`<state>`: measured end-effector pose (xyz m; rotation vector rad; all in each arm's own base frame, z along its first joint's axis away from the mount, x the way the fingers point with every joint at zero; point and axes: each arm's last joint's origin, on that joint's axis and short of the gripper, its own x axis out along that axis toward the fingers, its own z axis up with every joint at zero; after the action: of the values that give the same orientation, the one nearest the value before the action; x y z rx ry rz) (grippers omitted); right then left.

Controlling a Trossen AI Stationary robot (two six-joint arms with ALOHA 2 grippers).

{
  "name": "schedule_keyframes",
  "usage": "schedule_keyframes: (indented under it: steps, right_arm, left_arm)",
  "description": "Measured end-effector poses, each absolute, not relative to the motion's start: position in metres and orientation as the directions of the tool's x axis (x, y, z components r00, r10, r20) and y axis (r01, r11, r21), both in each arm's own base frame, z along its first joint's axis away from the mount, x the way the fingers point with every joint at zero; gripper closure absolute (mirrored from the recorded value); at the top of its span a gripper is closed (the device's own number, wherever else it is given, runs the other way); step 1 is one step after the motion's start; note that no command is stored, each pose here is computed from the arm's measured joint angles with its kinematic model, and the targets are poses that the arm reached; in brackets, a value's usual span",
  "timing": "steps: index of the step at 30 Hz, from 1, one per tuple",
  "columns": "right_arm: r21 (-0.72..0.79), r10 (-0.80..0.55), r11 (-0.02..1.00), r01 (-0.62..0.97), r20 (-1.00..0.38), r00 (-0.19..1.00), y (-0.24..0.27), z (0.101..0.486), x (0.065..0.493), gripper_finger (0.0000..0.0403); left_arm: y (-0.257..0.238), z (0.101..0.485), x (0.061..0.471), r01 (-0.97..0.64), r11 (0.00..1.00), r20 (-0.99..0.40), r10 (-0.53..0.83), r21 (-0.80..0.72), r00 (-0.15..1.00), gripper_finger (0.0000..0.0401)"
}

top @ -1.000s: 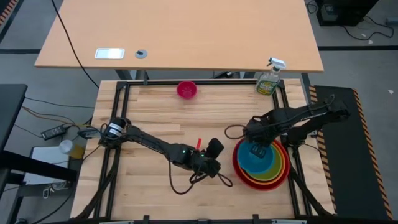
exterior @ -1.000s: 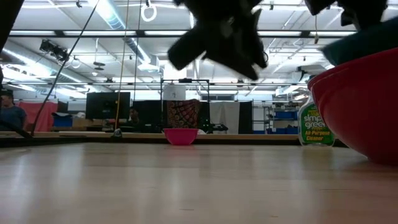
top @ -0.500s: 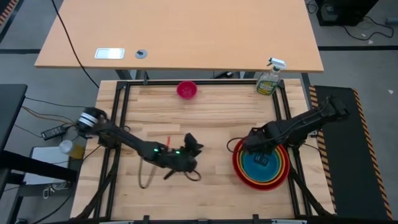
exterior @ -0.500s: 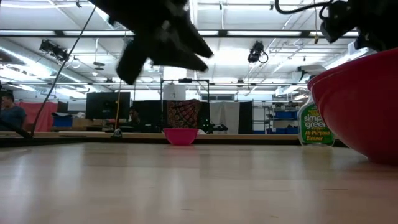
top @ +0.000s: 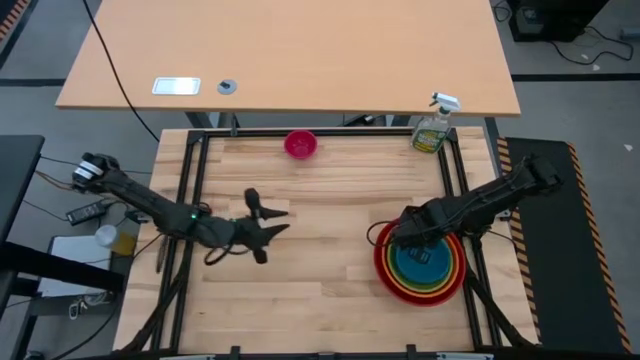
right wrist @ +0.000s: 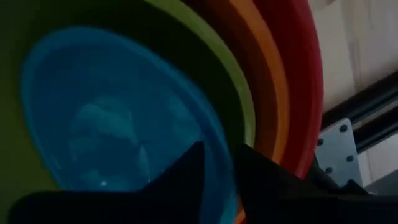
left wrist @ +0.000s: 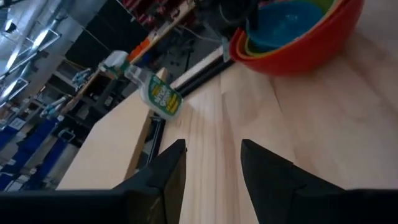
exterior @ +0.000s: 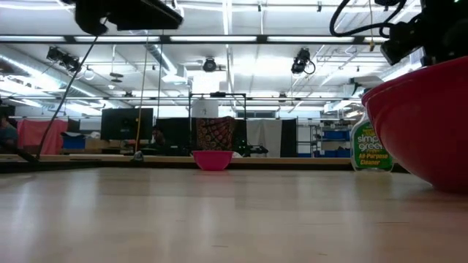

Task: Nest bowls inside each other
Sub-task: Stack the blue bowl on the green bowl

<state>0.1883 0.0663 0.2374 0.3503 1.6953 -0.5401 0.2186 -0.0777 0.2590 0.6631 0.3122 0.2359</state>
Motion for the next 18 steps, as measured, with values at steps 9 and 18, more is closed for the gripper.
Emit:
schedule_keyframes:
  steps: [9, 18]
  right_arm:
    - [-0.126, 0.038, 0.752, 0.647, -0.971, -0.234, 0.053, 0.27, 0.192, 0.0246]
    - [-0.207, -0.109, 0.747, 0.632, -0.975, -0.192, 0.047, 0.274, 0.196, 0.0249]
  left_arm:
    - [-0.069, 0.275, 0.187, -0.16, 0.805, -0.126, 0.278, 0.572, 0.952, 0.0246]
    - [-0.076, 0.274, 0.182, -0.118, 0.807, -0.142, 0.242, 0.578, 0.96, 0.0246]
